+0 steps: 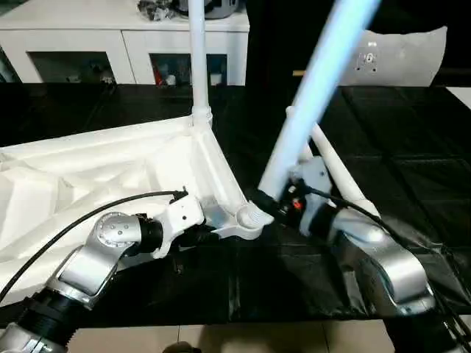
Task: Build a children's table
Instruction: Insert table leg to table base
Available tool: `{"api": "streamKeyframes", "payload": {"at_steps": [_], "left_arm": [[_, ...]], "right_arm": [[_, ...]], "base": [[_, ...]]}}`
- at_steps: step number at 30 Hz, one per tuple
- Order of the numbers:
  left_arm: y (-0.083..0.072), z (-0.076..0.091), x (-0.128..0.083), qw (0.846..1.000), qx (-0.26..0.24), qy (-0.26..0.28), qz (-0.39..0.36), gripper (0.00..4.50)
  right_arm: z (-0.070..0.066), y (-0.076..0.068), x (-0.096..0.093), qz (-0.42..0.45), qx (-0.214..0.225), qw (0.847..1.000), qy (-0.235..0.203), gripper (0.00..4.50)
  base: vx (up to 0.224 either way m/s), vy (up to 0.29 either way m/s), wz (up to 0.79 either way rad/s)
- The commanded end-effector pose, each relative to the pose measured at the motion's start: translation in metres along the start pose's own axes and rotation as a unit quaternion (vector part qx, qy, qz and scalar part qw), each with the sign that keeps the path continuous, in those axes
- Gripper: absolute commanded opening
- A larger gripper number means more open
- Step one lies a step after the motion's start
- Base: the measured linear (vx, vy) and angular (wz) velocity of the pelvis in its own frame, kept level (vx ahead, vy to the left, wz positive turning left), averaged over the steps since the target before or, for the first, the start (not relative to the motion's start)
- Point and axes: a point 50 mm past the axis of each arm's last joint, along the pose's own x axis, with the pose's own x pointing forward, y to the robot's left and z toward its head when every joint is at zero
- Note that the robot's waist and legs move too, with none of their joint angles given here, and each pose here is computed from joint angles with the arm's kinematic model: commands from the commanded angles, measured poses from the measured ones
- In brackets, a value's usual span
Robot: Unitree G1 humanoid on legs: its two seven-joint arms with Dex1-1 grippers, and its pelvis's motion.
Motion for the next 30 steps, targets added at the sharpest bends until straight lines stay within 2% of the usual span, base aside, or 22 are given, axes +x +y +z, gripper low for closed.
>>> {"api": "streamKeyframes", "payload": {"at_steps": [1, 4, 7, 9, 12, 15, 20, 30], "left_arm": [[0.000, -0.011, -0.001, 0.999, -0.002, 0.033, 0.002, 0.00], [0.000, -0.015, -0.003, 0.999, 0.016, 0.052, -0.007, 0.00], [0.000, -0.012, -0.003, 0.999, 0.022, 0.039, -0.023, 0.00], [-0.001, -0.004, 0.000, 0.996, 0.056, 0.021, -0.061, 0.00], [-0.001, -0.001, 0.002, 0.995, 0.070, 0.015, -0.073, 0.00], [0.008, 0.010, 0.009, 0.991, 0.107, -0.001, -0.083, 0.00], [0.015, 0.019, 0.015, 0.989, 0.116, -0.019, -0.085, 0.00], [0.013, 0.006, 0.012, 0.993, 0.074, -0.025, -0.094, 0.00]], "right_arm": [[0.002, -0.001, 0.004, 0.008, -0.003, 1.000, -0.002, 1.89], [-0.002, 0.001, 0.011, 0.035, 0.005, 0.999, 0.022, 1.89], [-0.003, 0.002, 0.015, 0.053, 0.007, 0.998, 0.034, 1.89], [-0.003, 0.003, 0.016, 0.068, 0.004, 0.997, 0.043, 1.89], [-0.004, 0.002, 0.014, 0.068, 0.002, 0.997, 0.043, 1.89], [-0.005, 0.001, 0.007, 0.065, 0.006, 0.997, 0.043, 1.89], [-0.009, 0.001, 0.000, 0.064, 0.007, 0.996, 0.054, 1.89], [-0.014, -0.004, -0.002, 0.049, 0.004, 0.996, 0.073, 1.89]], "base": [[0.000, 0.000, 0.00], [0.000, 0.000, 0.00], [0.000, 0.000, 0.00], [0.000, 0.000, 0.00], [0.000, 0.000, 0.00], [0.000, 0.000, 0.00], [0.000, 0.000, 0.00], [0.000, 0.000, 0.00]]}}
